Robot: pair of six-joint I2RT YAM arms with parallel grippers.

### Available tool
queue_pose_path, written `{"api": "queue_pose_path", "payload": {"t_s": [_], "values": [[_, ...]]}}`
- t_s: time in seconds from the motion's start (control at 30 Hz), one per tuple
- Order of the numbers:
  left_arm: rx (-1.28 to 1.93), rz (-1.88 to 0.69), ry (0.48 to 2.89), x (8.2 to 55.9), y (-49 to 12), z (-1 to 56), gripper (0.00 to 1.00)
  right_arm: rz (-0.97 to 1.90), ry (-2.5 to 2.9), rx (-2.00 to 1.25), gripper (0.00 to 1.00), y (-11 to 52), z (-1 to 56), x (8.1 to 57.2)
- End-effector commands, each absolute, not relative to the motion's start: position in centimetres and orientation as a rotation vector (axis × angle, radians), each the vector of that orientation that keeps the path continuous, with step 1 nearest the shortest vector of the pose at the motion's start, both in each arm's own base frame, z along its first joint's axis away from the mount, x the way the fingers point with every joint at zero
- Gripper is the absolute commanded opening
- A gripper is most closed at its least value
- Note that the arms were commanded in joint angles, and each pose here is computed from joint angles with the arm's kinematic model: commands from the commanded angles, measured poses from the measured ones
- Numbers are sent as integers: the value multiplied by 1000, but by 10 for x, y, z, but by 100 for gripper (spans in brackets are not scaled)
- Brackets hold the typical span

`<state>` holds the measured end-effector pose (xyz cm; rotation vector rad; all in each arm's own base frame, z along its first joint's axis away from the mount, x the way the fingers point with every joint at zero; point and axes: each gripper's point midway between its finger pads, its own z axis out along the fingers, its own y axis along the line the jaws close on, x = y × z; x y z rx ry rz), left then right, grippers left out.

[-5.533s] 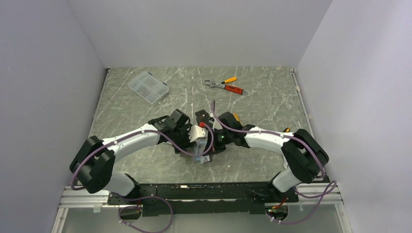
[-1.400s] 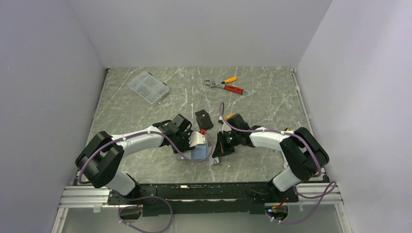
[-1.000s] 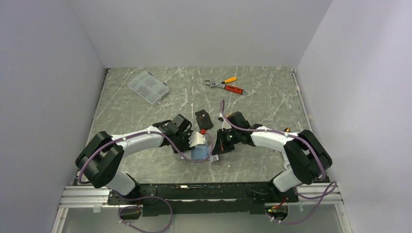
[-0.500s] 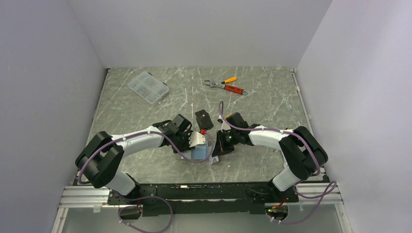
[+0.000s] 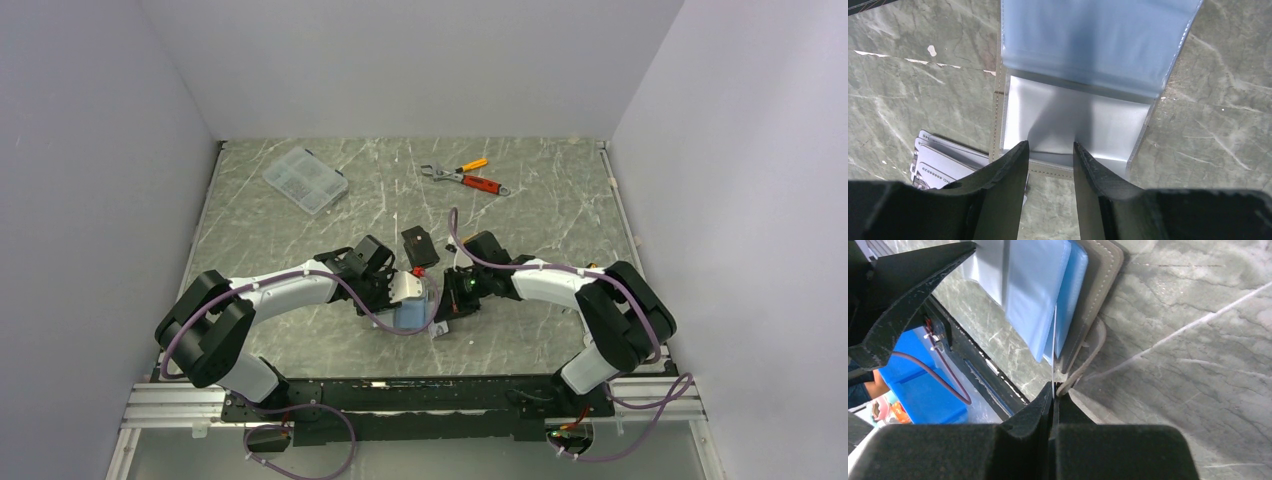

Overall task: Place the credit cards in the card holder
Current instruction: Open the card holder at the center of the board.

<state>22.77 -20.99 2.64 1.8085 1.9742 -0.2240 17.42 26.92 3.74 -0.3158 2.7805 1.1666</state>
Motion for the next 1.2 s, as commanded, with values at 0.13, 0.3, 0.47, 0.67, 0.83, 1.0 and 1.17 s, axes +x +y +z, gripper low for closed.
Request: {"api": "queue_pose_path", "payload": {"t_s": [0.13,0.3,0.47,0.67,0.83,1.0,1.17], "values": [[1821,-207,1946,228,-209,32,43,1235,2649,-404,0,291,71,186],[1824,-206,1948,227,-208,32,42,1245,2630,-419,0,295,77,187],[1822,-212,1943,227,-209,33,42,1277,2594,-430,0,300,88,188],[1808,-265,1921,223,-215,46,42,1322,2576,-457,0,318,92,194],[1808,-287,1895,220,-216,59,42,1354,2572,-482,0,335,91,196],[1819,-285,1888,219,-214,60,42,1363,2580,-487,0,342,88,199],[1823,-276,1894,217,-209,56,42,1356,2593,-480,0,344,83,201]]}}
